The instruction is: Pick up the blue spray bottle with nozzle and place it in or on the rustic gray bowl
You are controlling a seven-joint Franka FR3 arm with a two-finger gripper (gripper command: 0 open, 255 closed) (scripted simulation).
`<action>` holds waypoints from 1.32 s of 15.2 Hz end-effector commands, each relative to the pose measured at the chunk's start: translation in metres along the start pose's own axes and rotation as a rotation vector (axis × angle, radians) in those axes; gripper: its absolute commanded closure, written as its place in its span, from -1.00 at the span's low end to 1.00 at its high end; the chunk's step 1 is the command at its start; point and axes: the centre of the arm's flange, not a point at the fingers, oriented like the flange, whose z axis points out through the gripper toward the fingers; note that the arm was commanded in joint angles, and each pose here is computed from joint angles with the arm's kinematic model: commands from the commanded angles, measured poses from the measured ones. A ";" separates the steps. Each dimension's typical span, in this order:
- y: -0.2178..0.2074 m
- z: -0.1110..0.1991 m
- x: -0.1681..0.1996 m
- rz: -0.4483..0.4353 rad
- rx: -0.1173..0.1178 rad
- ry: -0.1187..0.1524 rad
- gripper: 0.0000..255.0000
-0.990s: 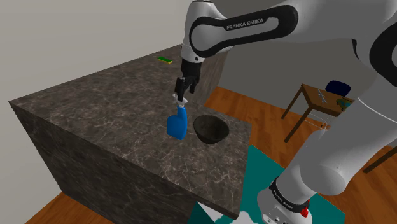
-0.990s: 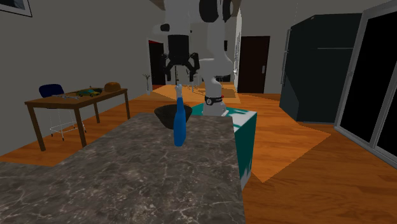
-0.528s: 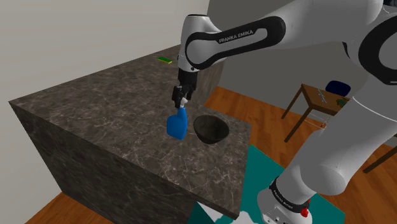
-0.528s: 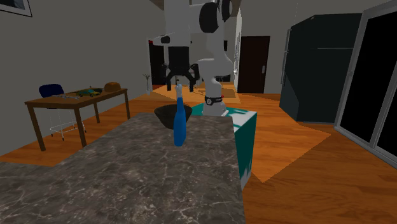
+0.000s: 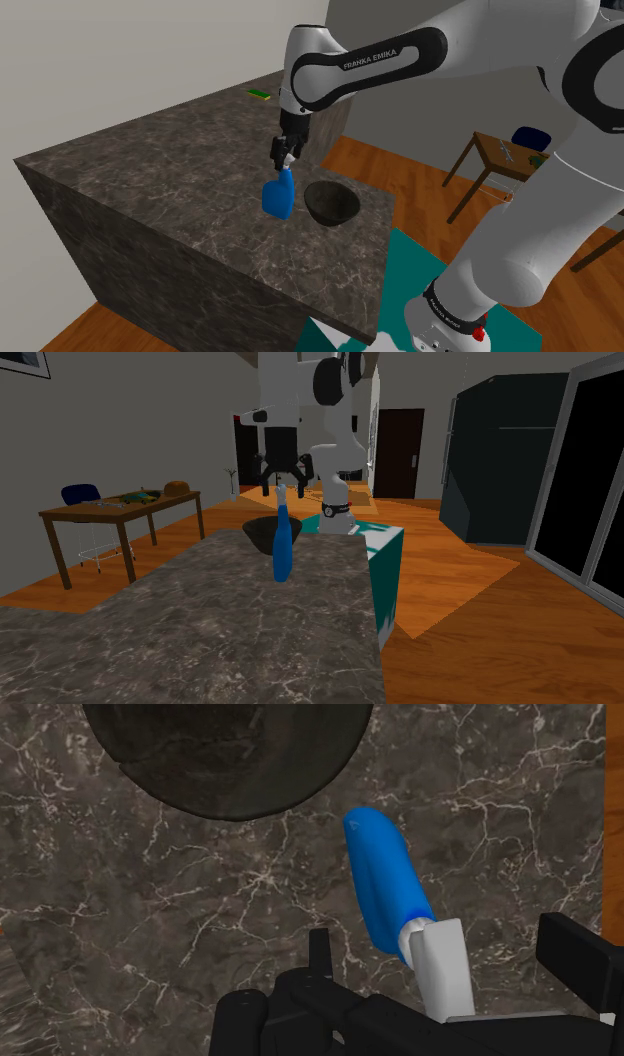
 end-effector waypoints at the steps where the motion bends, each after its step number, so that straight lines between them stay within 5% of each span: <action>1: 0.000 0.000 0.000 0.000 0.000 0.000 1.00; 10: 0.000 0.000 0.000 0.000 0.000 0.000 1.00; 20: 0.000 -0.053 0.000 0.000 0.000 0.000 1.00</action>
